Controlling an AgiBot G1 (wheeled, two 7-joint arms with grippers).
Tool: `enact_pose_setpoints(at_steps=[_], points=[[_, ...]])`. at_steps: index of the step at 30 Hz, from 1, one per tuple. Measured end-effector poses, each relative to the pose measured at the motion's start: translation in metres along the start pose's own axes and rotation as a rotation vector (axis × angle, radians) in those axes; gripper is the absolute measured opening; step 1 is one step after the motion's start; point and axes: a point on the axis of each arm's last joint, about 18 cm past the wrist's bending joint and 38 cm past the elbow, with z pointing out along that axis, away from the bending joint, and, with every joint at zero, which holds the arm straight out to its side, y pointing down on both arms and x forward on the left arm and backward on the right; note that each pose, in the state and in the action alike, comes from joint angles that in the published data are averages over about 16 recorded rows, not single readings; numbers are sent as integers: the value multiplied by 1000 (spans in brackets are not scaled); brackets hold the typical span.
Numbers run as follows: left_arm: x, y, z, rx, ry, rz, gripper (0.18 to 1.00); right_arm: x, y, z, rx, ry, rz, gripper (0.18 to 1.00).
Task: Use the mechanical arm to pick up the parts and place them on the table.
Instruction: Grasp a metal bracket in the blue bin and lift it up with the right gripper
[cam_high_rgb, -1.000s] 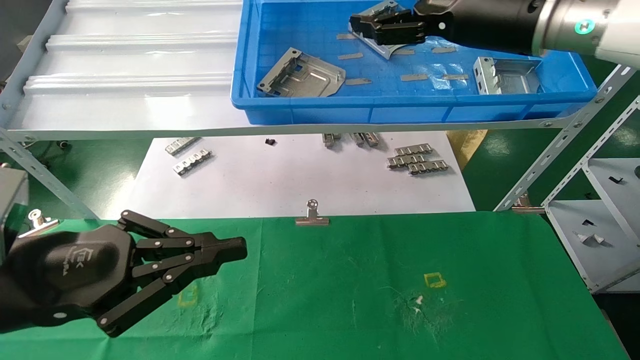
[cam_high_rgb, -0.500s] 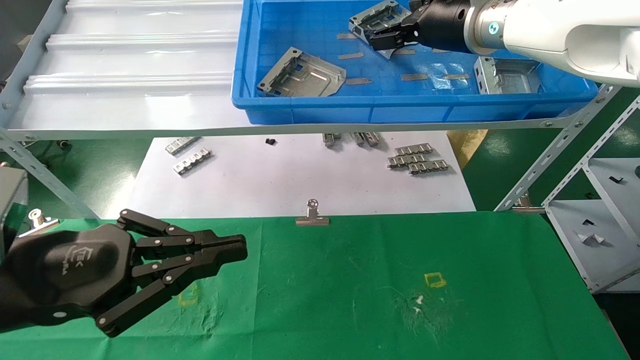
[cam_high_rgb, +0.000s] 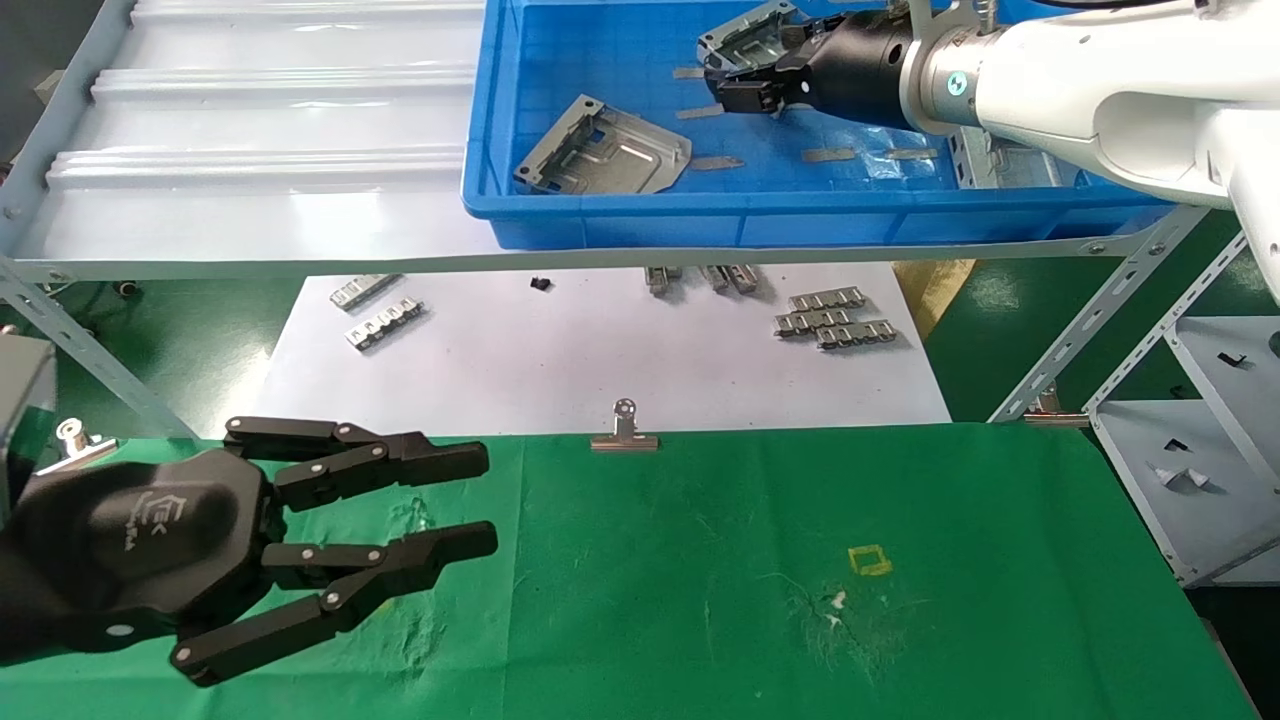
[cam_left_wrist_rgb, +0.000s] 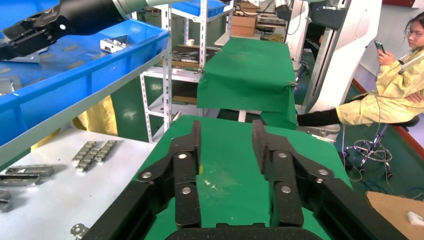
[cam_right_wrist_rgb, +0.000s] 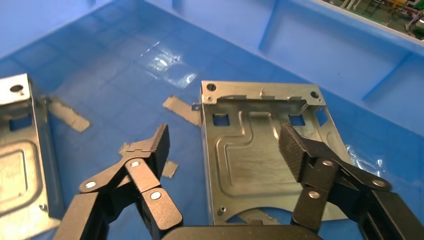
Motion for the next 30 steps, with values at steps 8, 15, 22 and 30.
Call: enact_pose_setpoints(at_steps=[8, 15, 22, 30], points=[[0, 0, 0, 0, 0, 0, 528, -2, 4, 2, 6, 7, 52, 734], [0, 0, 0, 0, 0, 0, 697, -5, 6, 4, -1, 1, 46, 566], [0, 0, 0, 0, 0, 0, 842, -8, 6, 4, -17, -10, 6, 403], [0, 0, 0, 0, 0, 0, 945, -10, 4, 4, -28, -18, -35, 270]])
